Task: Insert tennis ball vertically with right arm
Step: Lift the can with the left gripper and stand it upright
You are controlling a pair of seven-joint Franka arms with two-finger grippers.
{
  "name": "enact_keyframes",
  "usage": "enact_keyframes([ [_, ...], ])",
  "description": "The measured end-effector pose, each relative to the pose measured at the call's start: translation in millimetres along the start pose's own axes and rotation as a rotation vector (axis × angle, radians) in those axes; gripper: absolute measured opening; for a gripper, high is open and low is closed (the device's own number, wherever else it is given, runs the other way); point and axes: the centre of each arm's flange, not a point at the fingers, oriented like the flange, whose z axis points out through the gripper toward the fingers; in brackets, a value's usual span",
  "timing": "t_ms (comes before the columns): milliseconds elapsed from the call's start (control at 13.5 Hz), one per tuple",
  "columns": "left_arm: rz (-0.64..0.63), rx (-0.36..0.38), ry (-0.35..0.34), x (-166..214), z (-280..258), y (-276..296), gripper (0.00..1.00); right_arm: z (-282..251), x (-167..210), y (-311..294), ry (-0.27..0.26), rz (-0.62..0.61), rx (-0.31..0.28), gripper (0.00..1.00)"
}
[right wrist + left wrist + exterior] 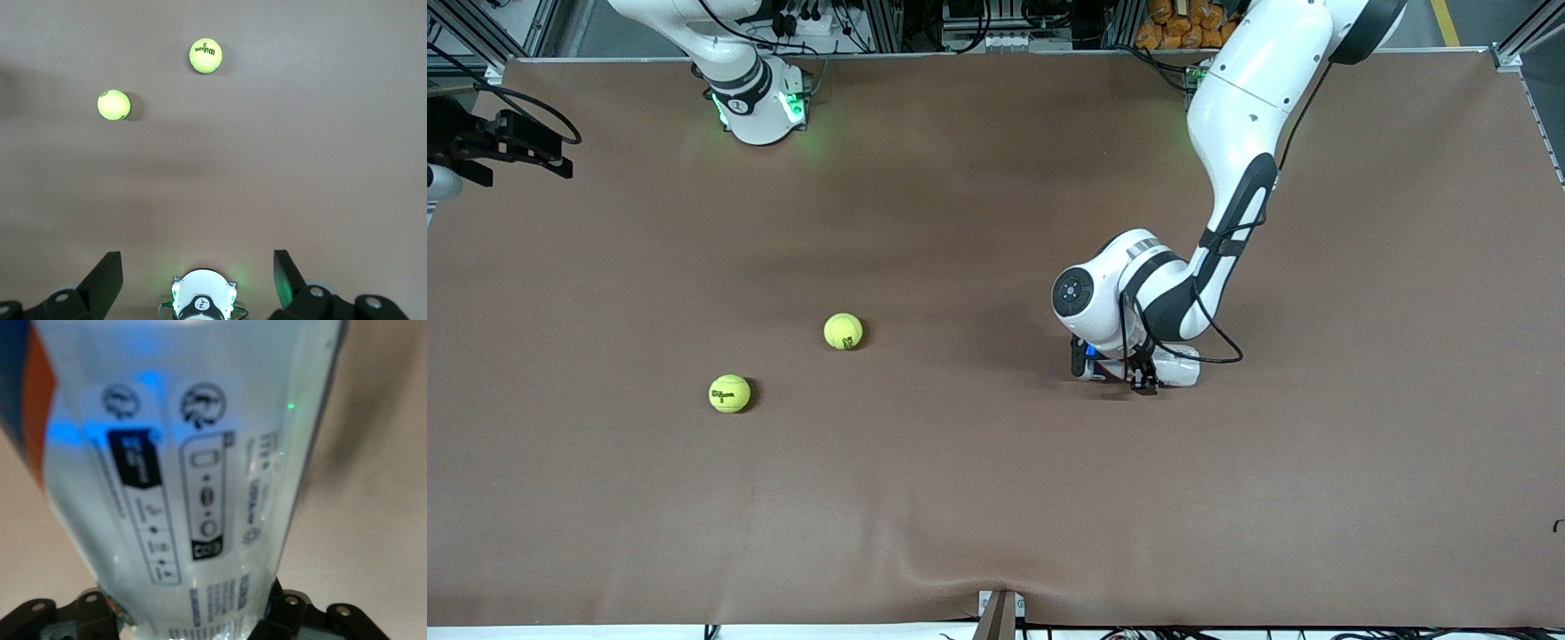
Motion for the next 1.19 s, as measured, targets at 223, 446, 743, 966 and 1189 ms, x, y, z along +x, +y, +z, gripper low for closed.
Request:
enact_keyframes([
  [223,-0.017,0.030,0.051,9.1,-24.6,-6.7,0.75,0.4,-0.2,0.0,-0.003,0.000,0.000,1.00],
  [446,-0.061,0.027,0.126,12.5,-52.2,-17.0,0.75,0.5,-0.1,0.0,-0.003,0.000,0.000,1.00],
  [743,-0.103,0.025,0.271,26.7,-102.9,-23.6,0.75,0.8,0.1,0.1,-0.004,0.000,0.000,1.00],
  [966,-0.150,0.081,0.462,38.7,-135.5,-32.1,0.74,1.8,0.3,0.6,-0.009,0.001,0.001,1.00],
  [1189,-0.224,0.123,0.651,43.2,-158.4,-41.2,0.74,6.3,4.3,2.0,-0.019,0.003,0.002,1.00],
])
